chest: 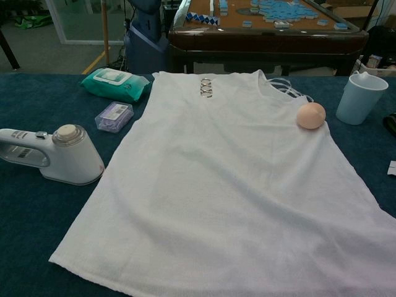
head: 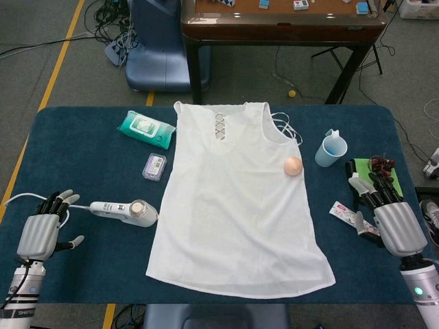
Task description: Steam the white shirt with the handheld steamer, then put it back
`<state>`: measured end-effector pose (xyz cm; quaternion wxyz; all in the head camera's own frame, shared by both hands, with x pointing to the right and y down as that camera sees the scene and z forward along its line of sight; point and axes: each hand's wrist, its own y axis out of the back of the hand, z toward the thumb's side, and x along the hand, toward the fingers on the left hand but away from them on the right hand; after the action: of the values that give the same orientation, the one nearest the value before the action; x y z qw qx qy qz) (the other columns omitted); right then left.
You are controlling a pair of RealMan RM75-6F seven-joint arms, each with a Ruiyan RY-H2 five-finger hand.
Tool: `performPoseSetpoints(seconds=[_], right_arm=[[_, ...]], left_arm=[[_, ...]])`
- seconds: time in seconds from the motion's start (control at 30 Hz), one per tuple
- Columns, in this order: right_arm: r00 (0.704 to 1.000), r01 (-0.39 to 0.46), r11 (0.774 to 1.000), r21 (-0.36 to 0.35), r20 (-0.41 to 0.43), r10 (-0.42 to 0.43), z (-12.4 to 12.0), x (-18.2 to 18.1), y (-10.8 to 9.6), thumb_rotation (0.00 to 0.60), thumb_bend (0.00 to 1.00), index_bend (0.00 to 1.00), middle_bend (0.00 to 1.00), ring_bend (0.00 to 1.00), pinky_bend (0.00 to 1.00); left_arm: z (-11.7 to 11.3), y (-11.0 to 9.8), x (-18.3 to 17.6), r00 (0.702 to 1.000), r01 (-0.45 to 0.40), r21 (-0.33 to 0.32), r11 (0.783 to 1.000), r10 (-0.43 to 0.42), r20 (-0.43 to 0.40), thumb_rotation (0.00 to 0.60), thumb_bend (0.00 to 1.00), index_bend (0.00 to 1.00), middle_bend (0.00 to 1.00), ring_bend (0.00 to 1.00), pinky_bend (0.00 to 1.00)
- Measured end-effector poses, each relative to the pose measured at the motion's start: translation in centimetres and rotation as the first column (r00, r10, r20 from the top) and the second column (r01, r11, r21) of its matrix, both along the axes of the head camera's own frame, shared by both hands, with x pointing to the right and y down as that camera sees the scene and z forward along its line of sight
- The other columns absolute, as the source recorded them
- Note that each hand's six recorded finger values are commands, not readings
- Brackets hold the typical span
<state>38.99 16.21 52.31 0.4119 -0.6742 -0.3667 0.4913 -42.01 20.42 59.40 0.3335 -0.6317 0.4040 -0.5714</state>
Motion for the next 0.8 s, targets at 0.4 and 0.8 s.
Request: performPoseSetpoints(seconds=[0.4,0.8], right_arm=[[0.999,0.031,0.997,0.068,-0.032,-0.029,-1.5,-0.4,-1.8,0.542,0.65,0.00,0.16,0.01,0.09],[0.999,0.023,0.997,0.072,-0.049,-0.020,-1.8,0.0,-2.2,0.542,0.65,0.00,0.16,0.01,0.09]], left_arm=[[1.2,-2.0,1.4,0.999,-0.045,0.000,0.999,0.045,-0.020,0.600,0.07,0.19,0.16,0.11,0.15],[5.9,-3.8,5.0,0.986,-0.167,-0.082,0.982,0.167,-0.013,0.600,0.08,0.21,0.20,0.14,0.16]])
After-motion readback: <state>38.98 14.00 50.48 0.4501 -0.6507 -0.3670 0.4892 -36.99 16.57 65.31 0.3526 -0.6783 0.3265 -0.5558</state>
